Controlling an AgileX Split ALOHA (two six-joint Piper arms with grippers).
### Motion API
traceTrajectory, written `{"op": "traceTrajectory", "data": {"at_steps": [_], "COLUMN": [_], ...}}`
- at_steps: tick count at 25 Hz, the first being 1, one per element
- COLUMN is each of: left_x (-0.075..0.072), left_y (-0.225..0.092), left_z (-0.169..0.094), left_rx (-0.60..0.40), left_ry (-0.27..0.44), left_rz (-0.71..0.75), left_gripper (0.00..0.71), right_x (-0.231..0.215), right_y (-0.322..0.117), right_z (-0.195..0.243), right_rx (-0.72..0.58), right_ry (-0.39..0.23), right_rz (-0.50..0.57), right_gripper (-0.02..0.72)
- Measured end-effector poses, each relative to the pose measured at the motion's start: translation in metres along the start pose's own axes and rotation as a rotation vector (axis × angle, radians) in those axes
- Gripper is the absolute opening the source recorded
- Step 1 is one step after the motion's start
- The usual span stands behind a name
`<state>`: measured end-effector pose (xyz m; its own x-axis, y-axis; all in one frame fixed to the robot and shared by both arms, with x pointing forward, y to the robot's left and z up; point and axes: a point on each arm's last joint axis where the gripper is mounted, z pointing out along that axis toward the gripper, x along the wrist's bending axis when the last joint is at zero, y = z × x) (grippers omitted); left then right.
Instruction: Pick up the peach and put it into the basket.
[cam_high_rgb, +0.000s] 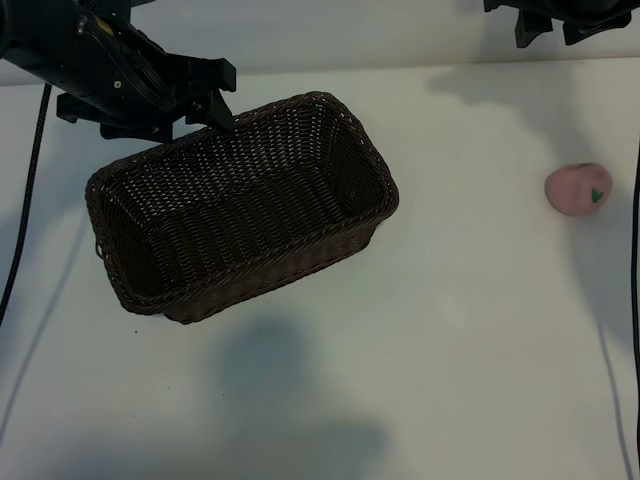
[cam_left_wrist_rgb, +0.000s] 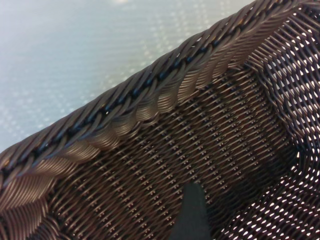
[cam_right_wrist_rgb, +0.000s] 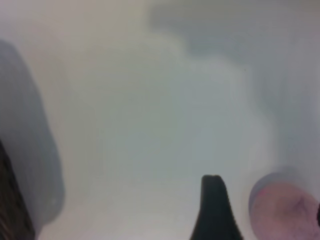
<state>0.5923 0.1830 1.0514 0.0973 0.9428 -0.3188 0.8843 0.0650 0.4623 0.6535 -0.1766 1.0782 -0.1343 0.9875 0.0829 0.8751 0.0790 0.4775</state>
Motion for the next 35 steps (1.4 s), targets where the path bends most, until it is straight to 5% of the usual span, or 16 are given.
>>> {"op": "traceTrajectory", "data": {"at_steps": [29, 35], "left_x": [0.000, 0.013], "left_y": [0.000, -0.005], "left_z": [0.000, -0.016], "left_rx": [-0.005, 0.035], "left_ry": [0.000, 0.112], "left_rz": [0.001, -0.034], "left_gripper": [0.589, 0.589], "right_x": [0.000, -0.001], "right_y": [-0.002, -0.004], "right_z": [0.000, 0.000], "right_rx": [0.026, 0.043], "right_ry": [-0.004, -0.007], "right_rz": [0.000, -0.002], "right_gripper": [0.482, 0.482]}}
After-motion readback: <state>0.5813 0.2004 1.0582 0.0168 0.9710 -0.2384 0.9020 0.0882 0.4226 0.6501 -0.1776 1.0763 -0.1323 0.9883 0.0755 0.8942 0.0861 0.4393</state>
